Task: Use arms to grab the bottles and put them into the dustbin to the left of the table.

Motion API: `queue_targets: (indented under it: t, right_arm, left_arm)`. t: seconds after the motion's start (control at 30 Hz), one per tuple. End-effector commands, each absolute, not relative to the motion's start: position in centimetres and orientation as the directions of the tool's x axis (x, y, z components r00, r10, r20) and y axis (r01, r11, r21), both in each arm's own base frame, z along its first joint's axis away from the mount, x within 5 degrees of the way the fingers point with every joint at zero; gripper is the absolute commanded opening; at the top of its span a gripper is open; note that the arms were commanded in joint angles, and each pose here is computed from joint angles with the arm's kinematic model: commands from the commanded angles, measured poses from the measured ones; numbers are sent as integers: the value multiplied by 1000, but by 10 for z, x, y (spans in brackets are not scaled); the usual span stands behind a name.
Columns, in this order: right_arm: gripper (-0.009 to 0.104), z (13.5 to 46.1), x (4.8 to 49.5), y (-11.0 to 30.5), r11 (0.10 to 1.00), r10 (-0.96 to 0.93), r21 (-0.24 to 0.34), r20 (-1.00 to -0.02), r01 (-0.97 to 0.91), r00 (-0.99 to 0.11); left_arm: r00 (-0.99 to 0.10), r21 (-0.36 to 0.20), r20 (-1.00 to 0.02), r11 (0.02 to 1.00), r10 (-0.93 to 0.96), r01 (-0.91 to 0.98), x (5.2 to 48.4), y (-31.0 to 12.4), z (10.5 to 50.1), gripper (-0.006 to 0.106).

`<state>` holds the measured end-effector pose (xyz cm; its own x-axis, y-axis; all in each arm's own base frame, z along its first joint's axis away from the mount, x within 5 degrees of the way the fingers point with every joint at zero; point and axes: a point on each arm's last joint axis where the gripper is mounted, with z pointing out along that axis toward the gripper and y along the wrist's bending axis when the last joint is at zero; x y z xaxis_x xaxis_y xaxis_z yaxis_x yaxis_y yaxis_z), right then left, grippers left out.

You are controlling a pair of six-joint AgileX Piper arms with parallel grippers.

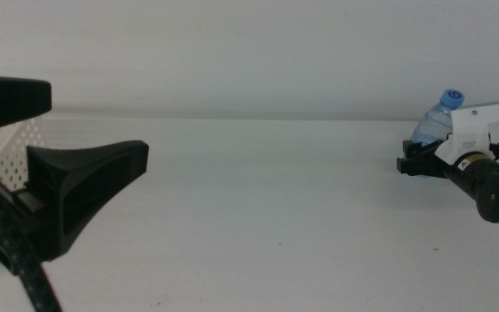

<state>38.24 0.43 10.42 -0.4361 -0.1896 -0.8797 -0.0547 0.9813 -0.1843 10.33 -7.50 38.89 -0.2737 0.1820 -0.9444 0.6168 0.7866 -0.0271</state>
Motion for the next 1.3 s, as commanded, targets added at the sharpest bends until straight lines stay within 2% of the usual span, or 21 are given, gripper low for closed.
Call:
queue_targets:
  t: [0.0,0.17,0.27,0.37,0.5,0.6,0.7,0.8,0.9,1.0,1.1,1.27]
  right_arm:
    - [79,102,385,3,978,-208,-200,-879,-65,-429]
    - [72,99,388,4,976,-219,-206,-877,-77,-427]
    - [59,100,390,7,971,-241,-218,-876,-101,-417]
    - [39,101,391,9,966,-260,-230,-876,-122,-407]
    - [-2,105,390,11,963,-268,-230,-867,-138,-421]
    - [-2,123,387,20,960,-276,-229,-864,-161,-421]
    - [-2,157,384,40,950,-299,-237,-881,-205,-367]
    - [-2,184,384,72,921,-348,-247,-867,-301,-356]
    - [-2,201,388,115,892,-370,-225,-862,-392,-347]
    - [-2,206,391,166,849,-381,-205,-876,-486,-296]
    - [-2,208,392,215,791,-414,-217,-878,-573,-239]
    - [-2,201,392,274,738,-435,-191,-868,-647,-240]
  left_arm:
    - [-273,-29,-944,782,183,623,102,-75,388,94]
    - [-273,-29,-944,782,183,623,102,-75,388,94]
    - [-273,-29,-944,782,183,623,102,-75,388,94]
    - [-273,-29,-944,782,183,623,102,-75,388,94]
    - [-273,-29,-944,782,183,623,102,-75,388,94]
    - [-273,-29,-944,782,183,623,102,-75,388,94]
    - [-273,-29,-944,782,183,623,102,-75,388,94]
    - [-273,-29,-944,782,183,623,102,-75,388,94]
    - [-273,-29,-944,782,183,623,102,-75,388,94]
    - [-273,-29,-944,782,183,623,102,-75,388,94]
    - [-273,-29,-944,782,183,623,102,-75,388,94]
    - [-273,-29,-944,782,183,623,102,-75,388,94]
